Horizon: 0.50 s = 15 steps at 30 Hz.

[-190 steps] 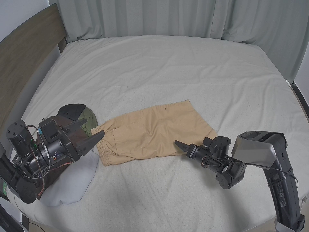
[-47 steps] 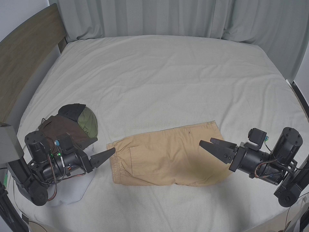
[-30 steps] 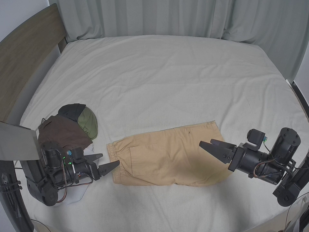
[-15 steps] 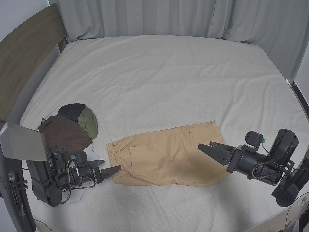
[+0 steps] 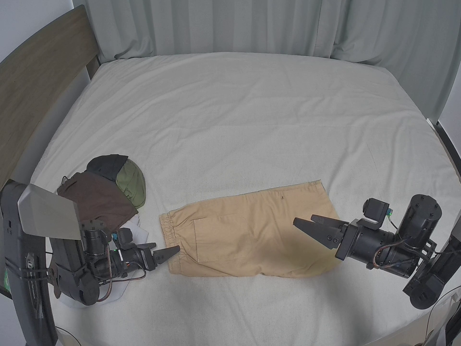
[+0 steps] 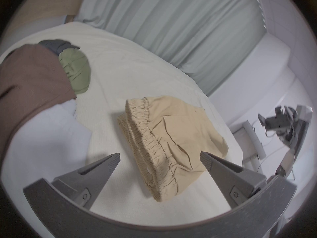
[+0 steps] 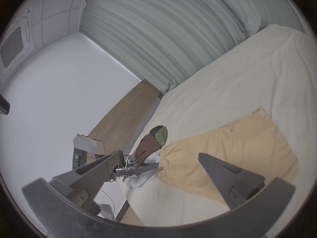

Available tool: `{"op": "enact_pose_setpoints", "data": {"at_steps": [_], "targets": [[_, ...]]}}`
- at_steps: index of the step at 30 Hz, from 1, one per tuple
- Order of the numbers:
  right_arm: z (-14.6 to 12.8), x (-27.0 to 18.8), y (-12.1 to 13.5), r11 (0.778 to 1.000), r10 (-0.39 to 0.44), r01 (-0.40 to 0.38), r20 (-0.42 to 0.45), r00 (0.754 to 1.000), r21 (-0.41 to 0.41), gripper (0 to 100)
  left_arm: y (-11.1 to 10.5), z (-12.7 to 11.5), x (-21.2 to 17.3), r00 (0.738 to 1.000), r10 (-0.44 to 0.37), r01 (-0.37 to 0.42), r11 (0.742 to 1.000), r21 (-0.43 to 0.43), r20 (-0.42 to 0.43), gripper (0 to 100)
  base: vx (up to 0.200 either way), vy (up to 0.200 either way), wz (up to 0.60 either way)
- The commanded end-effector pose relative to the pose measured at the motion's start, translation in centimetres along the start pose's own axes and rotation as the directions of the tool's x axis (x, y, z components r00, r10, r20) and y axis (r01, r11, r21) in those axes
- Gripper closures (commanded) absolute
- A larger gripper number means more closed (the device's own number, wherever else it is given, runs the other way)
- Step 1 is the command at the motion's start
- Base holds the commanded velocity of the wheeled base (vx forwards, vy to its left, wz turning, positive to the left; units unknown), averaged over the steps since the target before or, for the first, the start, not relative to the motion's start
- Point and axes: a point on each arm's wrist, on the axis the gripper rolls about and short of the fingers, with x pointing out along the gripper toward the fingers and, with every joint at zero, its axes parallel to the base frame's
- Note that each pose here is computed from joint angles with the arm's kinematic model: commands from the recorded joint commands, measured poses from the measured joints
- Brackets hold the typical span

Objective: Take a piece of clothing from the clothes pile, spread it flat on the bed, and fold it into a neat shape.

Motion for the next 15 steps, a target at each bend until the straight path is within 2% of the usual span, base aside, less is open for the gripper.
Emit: {"op": "enact_pose_setpoints", "data": {"at_steps": [1, 5, 10, 15], "targets": [[-0.1, 0.1, -0.2, 1.0, -0.004, 0.004, -0.005, 1.0, 0.004, 0, 0.3, -0.2, 1.1, 1.0, 0.018, -0.017, 0.995, -0.102, 0.008, 0, 0.0, 0.0, 0.0], [-0.1, 0.1, -0.2, 1.0, -0.005, 0.005, -0.003, 1.0, 0.003, 0, 0.2, -0.3, 1.6, 1.0, 0.017, -0.016, 0.987, -0.161, 0.006, 0, 0.0, 0.0, 0.0], [-0.1, 0.1, -0.2, 1.0, -0.005, 0.005, -0.003, 1.0, 0.003, 0, 0.2, -1.5, 2.4, 0.999, 0.014, -0.019, 0.985, -0.17, -0.03, 0, 0.0, 0.0, 0.0], [-0.1, 0.1, -0.2, 1.0, -0.005, 0.005, -0.003, 1.0, 0.003, 0, 0.3, -2.2, 3.3, 0.998, 0.055, -0.06, 0.984, -0.17, -0.032, 0, 0.0, 0.0, 0.0]]}}
